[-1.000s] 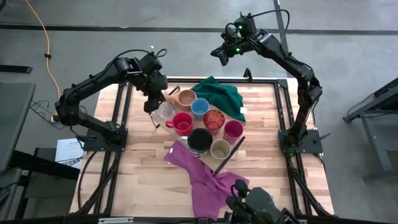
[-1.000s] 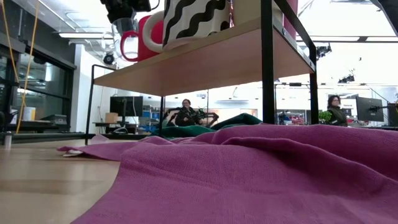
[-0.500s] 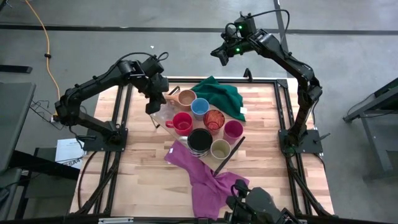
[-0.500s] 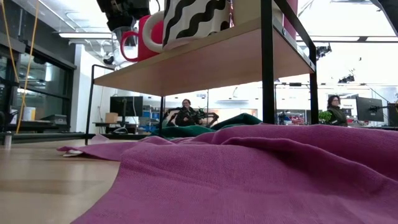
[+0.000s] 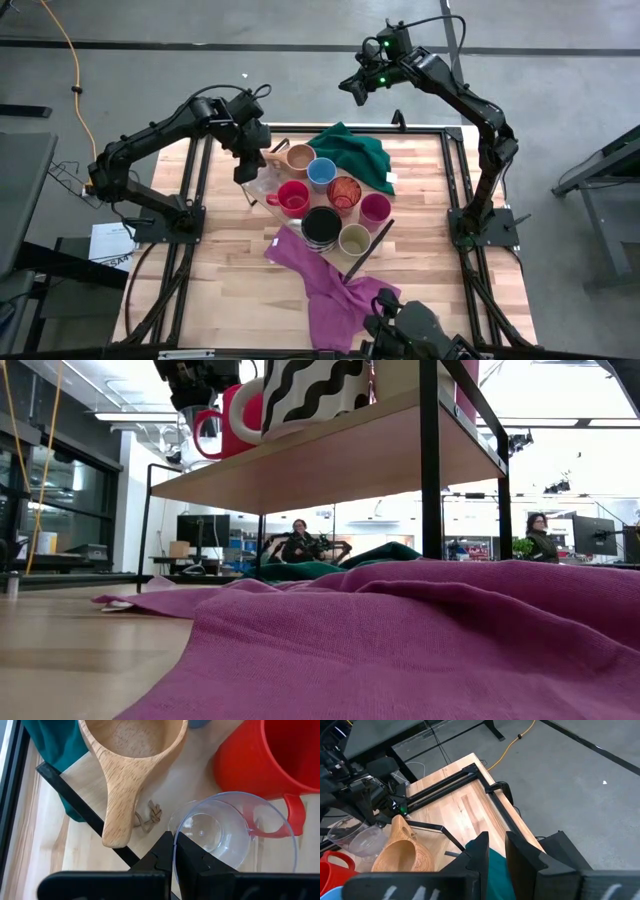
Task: Stack small to large cups/mugs on shelf
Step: Put the transparent mug on the shelf
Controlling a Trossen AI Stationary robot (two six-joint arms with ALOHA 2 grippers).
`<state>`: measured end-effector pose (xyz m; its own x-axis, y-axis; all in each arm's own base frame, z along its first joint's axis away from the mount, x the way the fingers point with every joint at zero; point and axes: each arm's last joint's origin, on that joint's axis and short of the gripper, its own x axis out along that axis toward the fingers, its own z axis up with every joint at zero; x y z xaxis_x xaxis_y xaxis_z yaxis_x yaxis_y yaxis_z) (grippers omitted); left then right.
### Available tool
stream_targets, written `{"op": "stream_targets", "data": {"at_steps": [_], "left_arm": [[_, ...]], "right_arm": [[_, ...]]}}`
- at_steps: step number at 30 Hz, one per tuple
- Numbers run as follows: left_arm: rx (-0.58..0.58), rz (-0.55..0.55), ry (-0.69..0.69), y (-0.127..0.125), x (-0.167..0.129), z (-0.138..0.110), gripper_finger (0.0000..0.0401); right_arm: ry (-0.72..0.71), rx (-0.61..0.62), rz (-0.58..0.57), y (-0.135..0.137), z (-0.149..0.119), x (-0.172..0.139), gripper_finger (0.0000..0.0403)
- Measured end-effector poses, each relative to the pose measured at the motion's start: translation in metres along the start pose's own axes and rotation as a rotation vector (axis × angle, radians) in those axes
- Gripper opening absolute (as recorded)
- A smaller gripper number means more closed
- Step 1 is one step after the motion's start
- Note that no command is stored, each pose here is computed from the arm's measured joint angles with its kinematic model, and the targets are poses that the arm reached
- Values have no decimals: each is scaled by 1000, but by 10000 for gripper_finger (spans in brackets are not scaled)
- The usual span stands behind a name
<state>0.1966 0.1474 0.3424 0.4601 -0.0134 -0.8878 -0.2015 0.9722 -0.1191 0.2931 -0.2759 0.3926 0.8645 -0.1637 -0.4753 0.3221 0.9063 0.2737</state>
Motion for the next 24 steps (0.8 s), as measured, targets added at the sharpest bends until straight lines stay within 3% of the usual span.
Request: {"op": "stream_targets", "data": {"at_steps": [15, 24], "left_arm": [[-2, 2, 10, 0, 0, -1, 1], [1, 7, 6, 0, 0, 0, 26]], "right_arm": [[0, 0, 0, 0, 0, 0, 55], [0, 0, 0, 0, 0, 0, 55]]}}
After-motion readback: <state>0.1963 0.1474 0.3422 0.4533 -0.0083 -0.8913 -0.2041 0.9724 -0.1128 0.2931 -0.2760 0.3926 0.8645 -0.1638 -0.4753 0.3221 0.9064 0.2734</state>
